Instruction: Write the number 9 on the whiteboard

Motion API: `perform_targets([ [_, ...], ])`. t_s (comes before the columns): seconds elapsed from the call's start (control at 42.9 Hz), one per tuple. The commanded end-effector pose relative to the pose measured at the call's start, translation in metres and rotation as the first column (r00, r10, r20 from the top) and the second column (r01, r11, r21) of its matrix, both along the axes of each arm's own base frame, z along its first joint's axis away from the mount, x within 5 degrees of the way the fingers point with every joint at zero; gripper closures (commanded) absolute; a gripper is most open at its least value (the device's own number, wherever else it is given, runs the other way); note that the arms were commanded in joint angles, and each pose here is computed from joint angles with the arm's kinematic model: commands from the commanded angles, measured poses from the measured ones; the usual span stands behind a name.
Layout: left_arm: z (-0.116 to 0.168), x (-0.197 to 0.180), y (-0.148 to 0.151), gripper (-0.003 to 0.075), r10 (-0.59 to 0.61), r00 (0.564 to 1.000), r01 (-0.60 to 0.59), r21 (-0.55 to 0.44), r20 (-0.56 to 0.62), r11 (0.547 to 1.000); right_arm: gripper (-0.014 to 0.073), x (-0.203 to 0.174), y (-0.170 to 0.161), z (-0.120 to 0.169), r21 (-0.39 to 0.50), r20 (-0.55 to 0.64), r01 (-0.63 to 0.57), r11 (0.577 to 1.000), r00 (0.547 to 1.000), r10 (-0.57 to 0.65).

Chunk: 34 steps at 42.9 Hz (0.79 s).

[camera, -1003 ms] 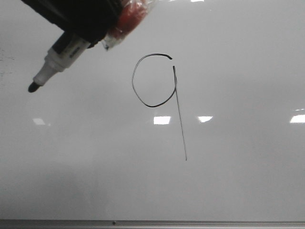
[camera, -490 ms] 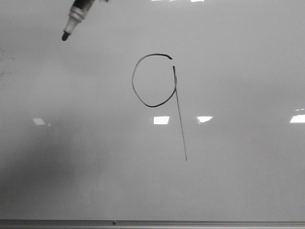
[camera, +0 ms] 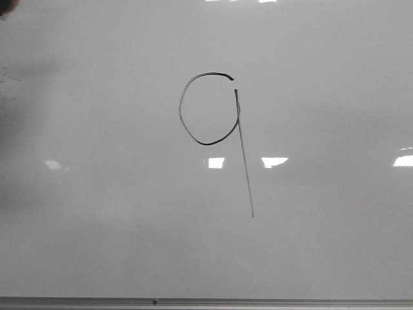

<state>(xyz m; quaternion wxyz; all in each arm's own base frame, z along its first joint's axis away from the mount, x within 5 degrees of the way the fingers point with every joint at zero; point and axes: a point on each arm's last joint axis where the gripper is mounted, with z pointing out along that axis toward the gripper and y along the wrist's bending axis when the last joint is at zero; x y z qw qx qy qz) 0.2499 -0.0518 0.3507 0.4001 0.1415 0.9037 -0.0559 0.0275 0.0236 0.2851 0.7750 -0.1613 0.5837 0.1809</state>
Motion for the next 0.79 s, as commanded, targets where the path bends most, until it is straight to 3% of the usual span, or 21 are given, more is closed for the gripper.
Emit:
perform_targets([
  [0.0,0.015,0.002,0.018,0.0739,0.150,0.982,-0.150,-0.016,0.113,0.989,0.0664,-0.005,-0.005,0.010,0.045,0.040,0.024,0.999,0.999,-0.026],
  [0.14,-0.002,0.010,0.033,0.0739,0.249,0.957,-0.243,-0.059,0.152,0.968,0.0664,-0.005,-0.005,0.010,0.045,0.040,0.024,0.999,0.999,-0.026],
  [0.49,-0.069,0.050,0.029,0.0739,0.294,0.953,-0.281,-0.138,0.079,0.950,0.0664,-0.005,-0.004,0.010,0.044,0.040,0.024,0.999,0.999,-0.025],
  [0.77,-0.085,0.064,0.028,0.0727,0.299,0.952,-0.288,-0.140,0.068,0.947,0.0664,-0.005,-0.003,0.009,0.038,0.036,0.011,0.999,0.999,-0.013],
])
